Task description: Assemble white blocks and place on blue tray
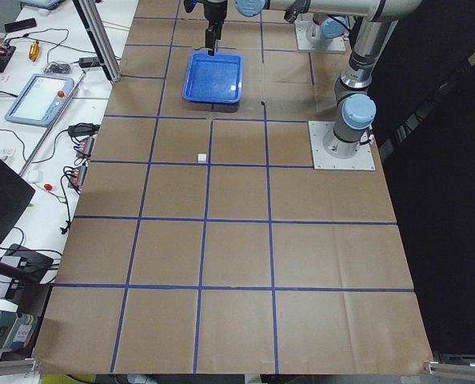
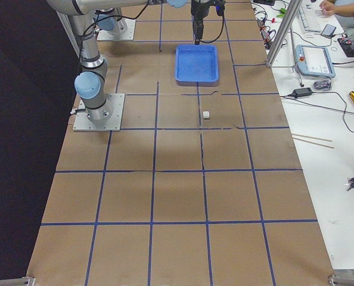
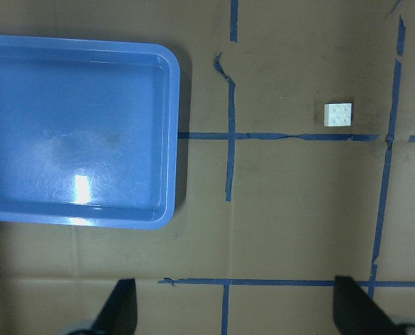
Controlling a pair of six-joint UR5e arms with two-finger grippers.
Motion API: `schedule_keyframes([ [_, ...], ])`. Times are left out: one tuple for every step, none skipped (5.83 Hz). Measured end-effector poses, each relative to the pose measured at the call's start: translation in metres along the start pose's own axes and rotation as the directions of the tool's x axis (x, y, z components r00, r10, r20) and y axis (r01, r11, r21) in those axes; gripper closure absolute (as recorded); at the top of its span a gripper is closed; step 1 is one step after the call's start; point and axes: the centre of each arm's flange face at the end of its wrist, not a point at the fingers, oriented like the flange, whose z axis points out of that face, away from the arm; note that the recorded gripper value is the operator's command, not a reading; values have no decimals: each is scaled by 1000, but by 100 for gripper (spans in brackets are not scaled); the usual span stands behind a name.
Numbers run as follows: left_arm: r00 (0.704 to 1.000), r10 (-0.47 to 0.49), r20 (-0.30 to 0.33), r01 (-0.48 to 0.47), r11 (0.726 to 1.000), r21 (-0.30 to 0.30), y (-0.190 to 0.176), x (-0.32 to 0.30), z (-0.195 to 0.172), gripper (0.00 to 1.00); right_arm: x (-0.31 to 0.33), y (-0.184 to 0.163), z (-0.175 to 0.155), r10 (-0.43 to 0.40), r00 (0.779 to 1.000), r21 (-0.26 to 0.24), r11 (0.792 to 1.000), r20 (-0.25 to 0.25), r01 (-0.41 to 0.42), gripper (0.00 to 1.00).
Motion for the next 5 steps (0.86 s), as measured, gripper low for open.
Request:
schedule_keyframes([
  [1000,0,0,0,1000,0,0,0,0,1,0,1,-2,-5,1000,4,1000,1,5,0],
  [1000,3,2,-3,1000,0,1,0,0,1,0,3,-4,-19,1000,10,1000,1,19,0],
  [1000,7,3,-7,1000,-1,1,0,-1,1,1,5,-5,-82,997,13,997,-2,82,0],
  [1000,9,2,-9,1000,0,1,0,-1,1,4,5,-5,-209,978,15,978,-7,209,0],
  [1000,11,1,-11,1000,1,1,0,-1,1,11,3,-6,-349,937,15,937,-16,349,0],
])
